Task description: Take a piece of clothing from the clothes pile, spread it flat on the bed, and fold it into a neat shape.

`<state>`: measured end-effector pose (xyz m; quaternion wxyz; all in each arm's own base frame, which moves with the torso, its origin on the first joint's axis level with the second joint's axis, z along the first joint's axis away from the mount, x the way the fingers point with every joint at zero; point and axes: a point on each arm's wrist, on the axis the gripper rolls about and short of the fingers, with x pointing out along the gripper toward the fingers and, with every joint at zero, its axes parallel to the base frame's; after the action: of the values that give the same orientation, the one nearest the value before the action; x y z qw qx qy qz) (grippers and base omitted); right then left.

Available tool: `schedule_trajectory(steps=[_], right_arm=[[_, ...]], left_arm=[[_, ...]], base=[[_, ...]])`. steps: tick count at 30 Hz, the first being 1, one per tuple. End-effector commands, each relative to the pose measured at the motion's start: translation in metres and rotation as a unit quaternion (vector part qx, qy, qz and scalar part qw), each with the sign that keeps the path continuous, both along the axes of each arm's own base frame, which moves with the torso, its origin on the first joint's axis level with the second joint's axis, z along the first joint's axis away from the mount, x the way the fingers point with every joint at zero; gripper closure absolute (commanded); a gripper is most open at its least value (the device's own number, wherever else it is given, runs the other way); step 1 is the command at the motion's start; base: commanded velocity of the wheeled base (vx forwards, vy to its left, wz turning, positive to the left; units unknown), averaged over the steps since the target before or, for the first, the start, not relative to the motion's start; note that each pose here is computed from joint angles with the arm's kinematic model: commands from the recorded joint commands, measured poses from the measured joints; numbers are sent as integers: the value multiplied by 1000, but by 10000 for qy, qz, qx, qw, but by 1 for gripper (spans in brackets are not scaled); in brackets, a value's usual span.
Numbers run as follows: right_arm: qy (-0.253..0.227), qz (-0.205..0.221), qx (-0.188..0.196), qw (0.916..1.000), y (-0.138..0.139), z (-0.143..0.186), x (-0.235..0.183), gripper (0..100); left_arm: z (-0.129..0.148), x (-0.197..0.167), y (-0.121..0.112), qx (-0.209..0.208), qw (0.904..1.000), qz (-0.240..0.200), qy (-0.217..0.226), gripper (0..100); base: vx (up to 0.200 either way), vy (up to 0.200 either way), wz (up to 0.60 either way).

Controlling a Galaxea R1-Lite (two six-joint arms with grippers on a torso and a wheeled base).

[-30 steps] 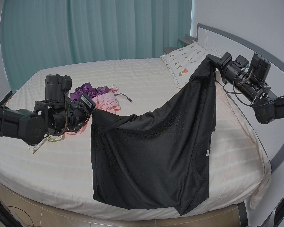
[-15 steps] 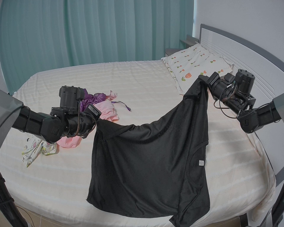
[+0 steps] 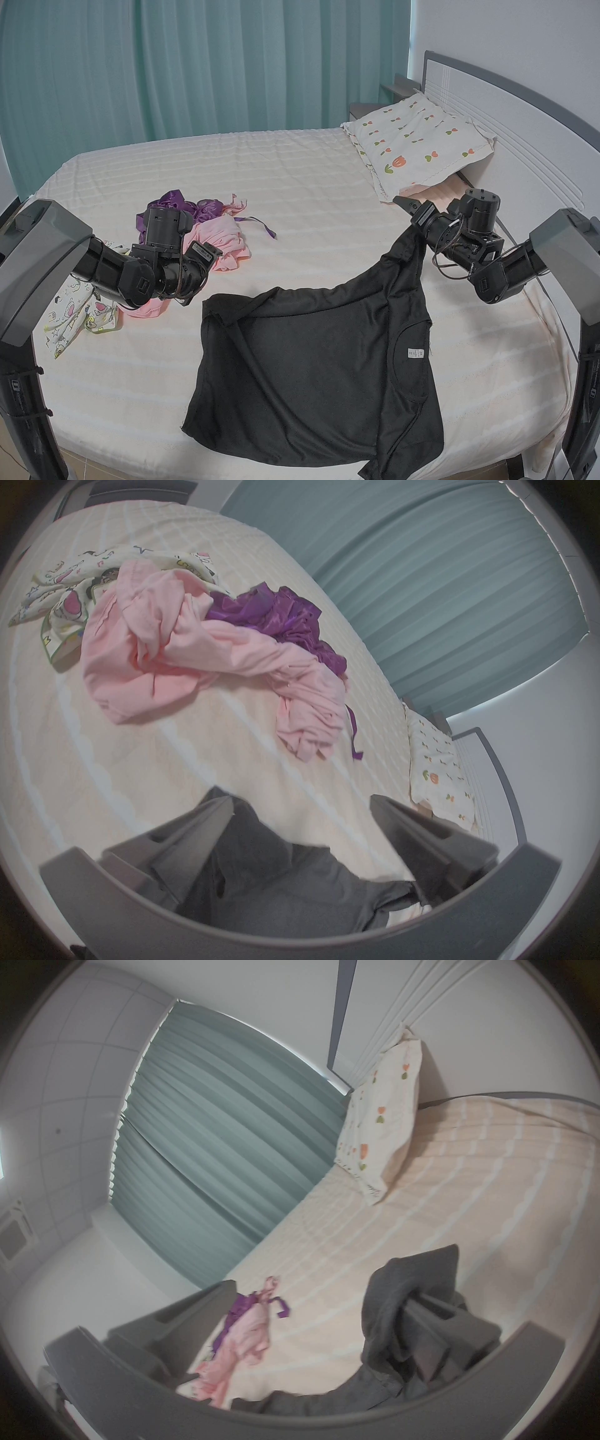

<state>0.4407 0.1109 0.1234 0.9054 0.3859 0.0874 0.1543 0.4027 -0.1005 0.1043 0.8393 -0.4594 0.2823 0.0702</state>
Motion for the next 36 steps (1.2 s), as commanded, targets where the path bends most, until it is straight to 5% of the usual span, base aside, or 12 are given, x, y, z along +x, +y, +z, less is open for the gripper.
schedule_trajectory(steps=[1,8,14,22,24,32,36], right_arm=[[372,-619,-402,9966,-11,-39,27,0],[883,-1350,-587,9852,-40,-52,36,0],[1425,-878,-828,9824,-63,-55,5,0],[1515,-1214,-847,9773,-93,-50,4,0],[1954,-979,-801,9725,-100,-60,-13,0],[2139,-556,-689,9728,-96,-45,-66,0],[2226,-24,-517,9735,-87,-31,-119,0]], left_arm=[[-17,18,17,262,9989,382,-104,0],[-27,14,26,536,9975,462,43,0],[-25,-10,28,545,9976,378,210,0],[-12,-37,31,300,9991,45,295,0],[-15,-51,31,271,9986,-88,454,0],[-14,-89,34,-106,9966,-446,687,0],[-16,-117,31,-663,9933,-550,771,0]], base=[[0,0,0],[0,0,0],[0,0,0],[0,0,0],[0,0,0],[0,0,0],[0,0,0]])
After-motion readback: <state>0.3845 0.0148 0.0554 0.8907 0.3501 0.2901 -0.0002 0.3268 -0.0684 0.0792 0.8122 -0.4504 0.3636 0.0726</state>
